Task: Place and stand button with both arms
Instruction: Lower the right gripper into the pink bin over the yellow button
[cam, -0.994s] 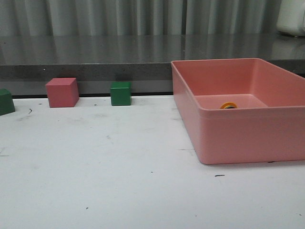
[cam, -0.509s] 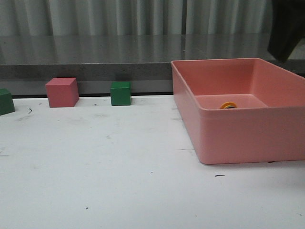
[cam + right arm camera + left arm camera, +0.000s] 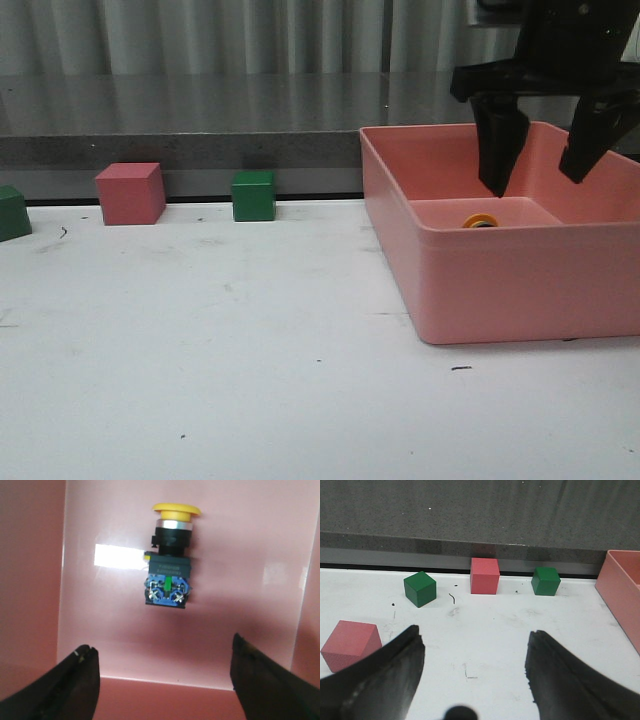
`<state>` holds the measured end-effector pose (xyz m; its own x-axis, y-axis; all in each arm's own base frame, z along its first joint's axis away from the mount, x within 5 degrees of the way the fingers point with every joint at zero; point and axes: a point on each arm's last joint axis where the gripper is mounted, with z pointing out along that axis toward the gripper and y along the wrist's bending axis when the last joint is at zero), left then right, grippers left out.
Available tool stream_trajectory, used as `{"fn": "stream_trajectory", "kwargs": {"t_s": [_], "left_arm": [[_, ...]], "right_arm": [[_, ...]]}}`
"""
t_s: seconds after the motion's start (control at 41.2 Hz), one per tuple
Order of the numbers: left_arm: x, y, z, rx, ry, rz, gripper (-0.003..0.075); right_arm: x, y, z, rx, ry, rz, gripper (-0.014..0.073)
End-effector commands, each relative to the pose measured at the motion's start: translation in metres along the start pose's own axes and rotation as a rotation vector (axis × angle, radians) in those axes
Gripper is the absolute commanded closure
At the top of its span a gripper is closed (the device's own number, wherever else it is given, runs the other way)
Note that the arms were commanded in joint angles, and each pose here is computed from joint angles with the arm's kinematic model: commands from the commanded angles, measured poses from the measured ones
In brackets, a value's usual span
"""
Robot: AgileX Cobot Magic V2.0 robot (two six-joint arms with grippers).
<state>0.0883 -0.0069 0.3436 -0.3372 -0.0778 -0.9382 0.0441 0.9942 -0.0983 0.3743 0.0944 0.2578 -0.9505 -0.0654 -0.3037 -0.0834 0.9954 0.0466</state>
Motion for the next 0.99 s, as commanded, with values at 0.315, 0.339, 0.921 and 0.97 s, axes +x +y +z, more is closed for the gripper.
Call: {"fn": "stream_trajectory", "kwargs": {"t_s": [0.315, 0.339, 0.921, 0.97], "left_arm": [[-0.017, -0.002, -0.003, 0.018, -0.101, -0.016, 0.0283], [-0.017, -0.002, -0.003, 0.018, -0.101, -0.016, 0.0283], [-0.017, -0.002, -0.003, 0.018, -0.101, -0.016, 0.0283], [-0.017, -0.002, -0.003, 0.018, -0.101, -0.016, 0.0283]], "right_arm": [[-0.038, 0.003, 0.024, -0.001, -0.102, 0.073, 0.0033], [-0.040, 0.001, 0.026, -0.001, -0.106, 0.078, 0.0033], [-0.043, -0.005, 0.064, 0.027, -0.022, 0.088, 0.0158], [-0.043, -0.005, 0.064, 0.028, -0.016, 0.088, 0.0216]]}}
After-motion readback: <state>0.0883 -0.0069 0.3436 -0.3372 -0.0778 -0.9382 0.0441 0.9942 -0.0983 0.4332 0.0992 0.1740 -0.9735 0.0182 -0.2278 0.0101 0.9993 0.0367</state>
